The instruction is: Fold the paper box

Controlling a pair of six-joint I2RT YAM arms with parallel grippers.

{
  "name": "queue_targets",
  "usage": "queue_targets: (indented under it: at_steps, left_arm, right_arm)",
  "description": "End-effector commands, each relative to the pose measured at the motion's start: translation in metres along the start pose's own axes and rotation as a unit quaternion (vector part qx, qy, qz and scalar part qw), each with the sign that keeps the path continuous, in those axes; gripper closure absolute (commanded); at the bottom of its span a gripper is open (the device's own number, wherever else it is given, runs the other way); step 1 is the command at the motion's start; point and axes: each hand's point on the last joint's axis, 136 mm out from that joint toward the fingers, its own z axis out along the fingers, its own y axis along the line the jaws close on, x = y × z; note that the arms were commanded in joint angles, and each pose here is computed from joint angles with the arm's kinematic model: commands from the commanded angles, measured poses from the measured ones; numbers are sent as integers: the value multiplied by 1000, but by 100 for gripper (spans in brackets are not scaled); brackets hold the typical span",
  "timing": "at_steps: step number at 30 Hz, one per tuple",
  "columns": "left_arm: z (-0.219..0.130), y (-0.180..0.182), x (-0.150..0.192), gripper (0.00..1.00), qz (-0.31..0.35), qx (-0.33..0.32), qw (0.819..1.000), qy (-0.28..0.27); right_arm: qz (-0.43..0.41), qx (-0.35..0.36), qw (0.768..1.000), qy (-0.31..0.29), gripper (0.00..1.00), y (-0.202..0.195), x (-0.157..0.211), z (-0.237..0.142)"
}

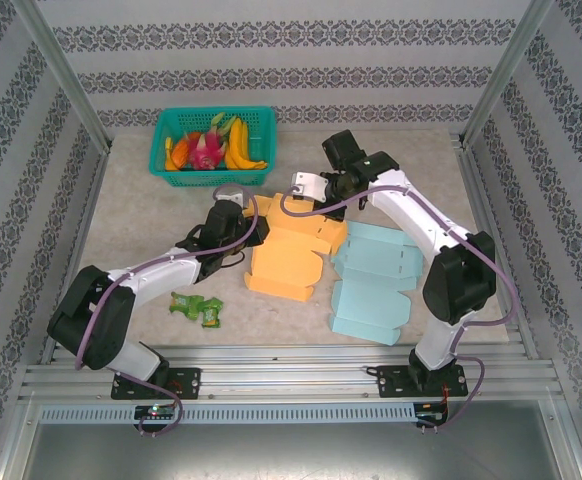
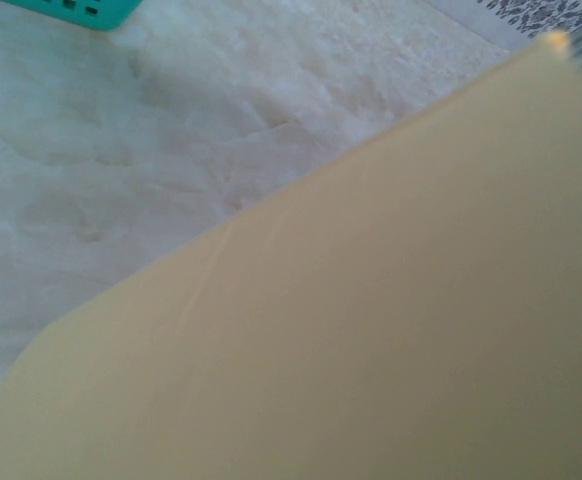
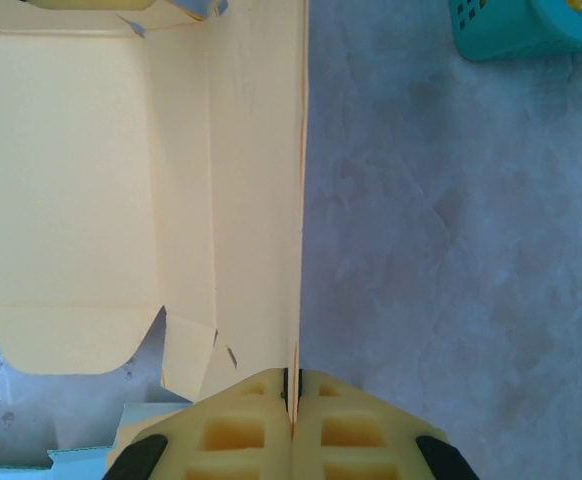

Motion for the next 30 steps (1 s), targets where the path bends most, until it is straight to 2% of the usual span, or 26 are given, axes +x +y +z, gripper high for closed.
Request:
queue_targets:
  at_steps: [1, 7, 11, 14, 18, 21, 30]
  left_arm:
    - [-8, -17, -13, 80, 6, 32, 999, -30]
    - [-55, 10, -17, 77, 59, -19, 995, -74]
    - [-89, 23, -20, 68, 81, -28, 987, -134]
    - [-101, 42, -20, 67, 95, -61, 979, -168]
    - [-101, 49, -13, 64, 128, -63, 974, -178]
    - [-94, 43, -7, 58, 150, -36, 972, -175]
    - [-84, 41, 6, 57, 183, -9, 968, -169]
  right_arm:
    - [-1, -13, 1000, -2, 100, 3, 3, 13]
    - [-12, 14, 1000, 0, 100, -7, 8, 8]
    - [-54, 40, 998, -12, 100, -6, 4, 3]
    - [-103, 76, 992, -23, 100, -5, 1, 2]
    - [-155, 113, 981, -28, 100, 0, -5, 4]
    - [-178, 110, 977, -30, 100, 8, -12, 7]
    - [-209, 92, 973, -23, 100, 21, -16, 26]
